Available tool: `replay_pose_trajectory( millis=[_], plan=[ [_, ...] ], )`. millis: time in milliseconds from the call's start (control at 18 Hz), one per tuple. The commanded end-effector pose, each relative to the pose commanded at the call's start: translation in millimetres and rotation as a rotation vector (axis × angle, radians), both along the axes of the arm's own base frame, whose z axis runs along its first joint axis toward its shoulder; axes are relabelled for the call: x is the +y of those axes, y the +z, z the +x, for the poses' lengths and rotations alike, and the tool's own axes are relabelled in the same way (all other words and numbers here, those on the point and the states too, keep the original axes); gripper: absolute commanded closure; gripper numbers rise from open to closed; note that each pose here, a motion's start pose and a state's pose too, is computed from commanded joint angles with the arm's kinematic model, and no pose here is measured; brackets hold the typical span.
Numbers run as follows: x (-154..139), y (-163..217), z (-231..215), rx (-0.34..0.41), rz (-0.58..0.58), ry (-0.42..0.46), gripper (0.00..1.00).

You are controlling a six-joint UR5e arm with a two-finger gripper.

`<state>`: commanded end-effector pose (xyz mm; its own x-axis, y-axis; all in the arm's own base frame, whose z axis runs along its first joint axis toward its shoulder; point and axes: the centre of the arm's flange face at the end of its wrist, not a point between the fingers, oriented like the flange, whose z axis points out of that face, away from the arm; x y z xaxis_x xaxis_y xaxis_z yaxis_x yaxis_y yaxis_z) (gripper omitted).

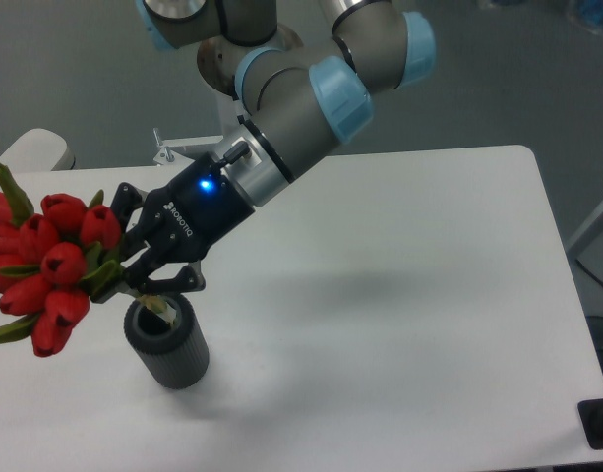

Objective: Insert the flowers into the vase
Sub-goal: 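Tilt the tulips and raise the stems above the vase opening, then lower the tulip stems down into the grey vase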

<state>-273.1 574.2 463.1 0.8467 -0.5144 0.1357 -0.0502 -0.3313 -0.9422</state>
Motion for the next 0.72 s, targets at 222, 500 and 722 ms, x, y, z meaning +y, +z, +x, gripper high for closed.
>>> replay_pose_trajectory(
  millis=[222, 500, 722],
  plan=[
    [-1.6, -0.2, 4.6, -0.003, 0.002, -0.006, 0.83],
    [-4.1, -24.1, 17.6, 0.016, 0.007, -0.041, 0.83],
    [-3.1, -38.2, 19.1, 0.032, 0.014, -0.057, 0.83]
  ],
)
